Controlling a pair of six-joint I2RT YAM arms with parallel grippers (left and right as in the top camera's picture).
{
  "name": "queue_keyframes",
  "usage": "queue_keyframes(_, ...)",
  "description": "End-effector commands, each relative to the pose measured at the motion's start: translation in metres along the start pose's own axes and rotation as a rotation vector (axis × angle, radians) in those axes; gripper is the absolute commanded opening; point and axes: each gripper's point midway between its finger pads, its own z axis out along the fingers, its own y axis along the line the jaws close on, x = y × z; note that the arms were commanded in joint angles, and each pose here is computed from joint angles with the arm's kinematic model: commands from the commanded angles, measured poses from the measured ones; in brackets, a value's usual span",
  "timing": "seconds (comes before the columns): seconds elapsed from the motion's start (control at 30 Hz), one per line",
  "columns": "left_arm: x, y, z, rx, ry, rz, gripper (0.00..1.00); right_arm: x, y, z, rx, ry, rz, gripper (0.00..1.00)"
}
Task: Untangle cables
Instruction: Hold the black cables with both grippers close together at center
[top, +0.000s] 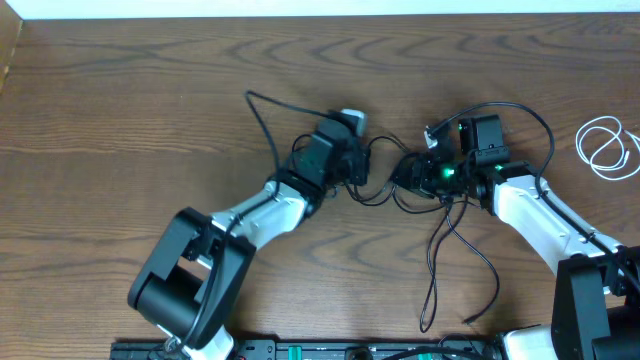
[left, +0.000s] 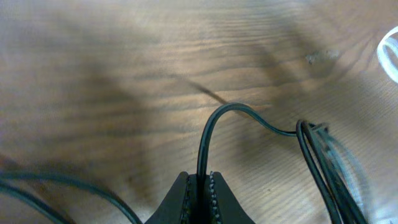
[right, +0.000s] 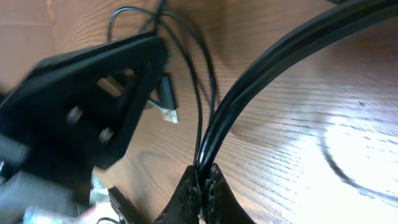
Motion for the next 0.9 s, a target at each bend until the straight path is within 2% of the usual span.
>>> queue_keyframes(0.0, 0.014, -0.013, 0.002, 0.138, 0.104, -0.267, 0.08, 0.008, 0.011, 0.002, -0.069, 0.038, -0.078, 0.01)
queue_keyframes(0.2, 0.030, -0.024, 0.004, 0.208, 0.207, -0.445, 0.08, 0.009, 0.037, -0.002, -0.206, 0.052, -0.220, 0.01)
queue_keyframes(0.5, 0.033, -0.067, -0.013, 0.439, 0.326, -0.494, 0.08, 0.005, 0.039, -0.002, -0.211, 0.033, -0.265, 0.01)
queue_keyframes(0.6, 0.035, -0.073, -0.017, 0.473, 0.354, -0.502, 0.08, 0.004, 0.040, -0.002, -0.214, 0.027, -0.274, 0.03)
queue_keyframes(0.77, 0.039, -0.080, -0.016, 0.479, 0.366, -0.492, 0.08, 0.001, 0.042, -0.002, -0.219, 0.015, -0.287, 0.27)
queue_keyframes(0.87, 0.040, -0.081, -0.016, 0.477, 0.367, -0.490, 0.08, -0.002, 0.040, -0.004, -0.218, 0.005, -0.283, 0.32)
